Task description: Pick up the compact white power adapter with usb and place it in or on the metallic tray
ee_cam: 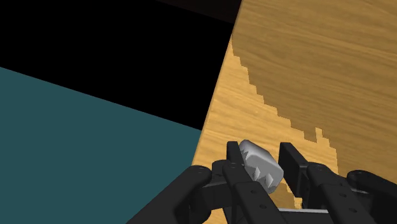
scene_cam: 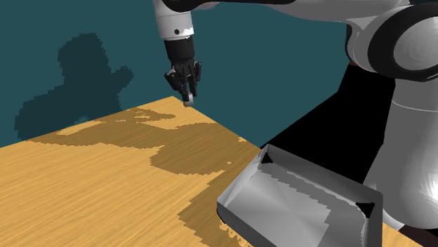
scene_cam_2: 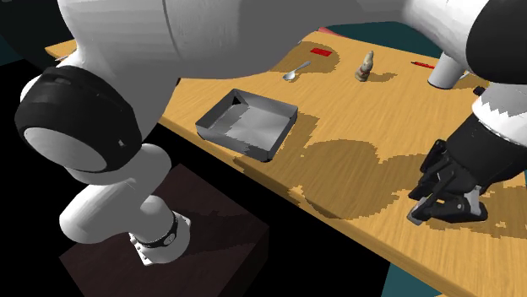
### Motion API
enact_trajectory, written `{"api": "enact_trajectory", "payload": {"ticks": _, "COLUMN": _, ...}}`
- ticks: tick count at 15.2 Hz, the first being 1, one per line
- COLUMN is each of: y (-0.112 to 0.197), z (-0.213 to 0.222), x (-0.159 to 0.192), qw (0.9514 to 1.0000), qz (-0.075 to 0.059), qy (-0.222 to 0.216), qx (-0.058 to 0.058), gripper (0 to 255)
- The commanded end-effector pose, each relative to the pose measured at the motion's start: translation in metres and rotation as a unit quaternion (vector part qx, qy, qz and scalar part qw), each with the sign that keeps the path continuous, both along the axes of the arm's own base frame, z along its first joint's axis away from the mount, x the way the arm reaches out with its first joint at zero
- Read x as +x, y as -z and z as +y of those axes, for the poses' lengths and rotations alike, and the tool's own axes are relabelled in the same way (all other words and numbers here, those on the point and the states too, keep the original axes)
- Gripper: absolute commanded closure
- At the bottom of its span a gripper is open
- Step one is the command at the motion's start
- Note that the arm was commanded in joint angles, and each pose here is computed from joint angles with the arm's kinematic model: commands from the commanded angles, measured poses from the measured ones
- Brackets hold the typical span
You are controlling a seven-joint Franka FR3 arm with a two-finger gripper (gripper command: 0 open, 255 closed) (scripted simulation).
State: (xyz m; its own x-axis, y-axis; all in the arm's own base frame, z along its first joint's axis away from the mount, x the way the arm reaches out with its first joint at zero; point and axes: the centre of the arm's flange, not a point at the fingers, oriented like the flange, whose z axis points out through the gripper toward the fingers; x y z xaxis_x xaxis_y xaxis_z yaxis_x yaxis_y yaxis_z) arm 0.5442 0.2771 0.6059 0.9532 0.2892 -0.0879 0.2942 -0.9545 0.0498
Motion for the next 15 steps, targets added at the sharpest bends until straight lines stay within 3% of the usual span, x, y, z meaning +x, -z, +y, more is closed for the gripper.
{"api": "enact_trajectory", "payload": {"ticks": 1, "y": -0.011, "z": -0.001, "x": 0.000, "qw": 1.0000, "qz": 0.000, "qy": 0.000, "qx": 0.000, "gripper": 255}}
{"api": "enact_trajectory", "payload": {"ticks": 13, "y": -0.073, "z": -0.001, "x": 0.000, "qw": 1.0000, "qz": 0.000, "qy": 0.000, "qx": 0.000, "gripper": 255}}
{"api": "enact_trajectory", "payload": {"ticks": 15, "y": -0.074, "z": 0.002, "x": -0.026, "qw": 1.0000, "qz": 0.000, "qy": 0.000, "qx": 0.000, "gripper": 255}}
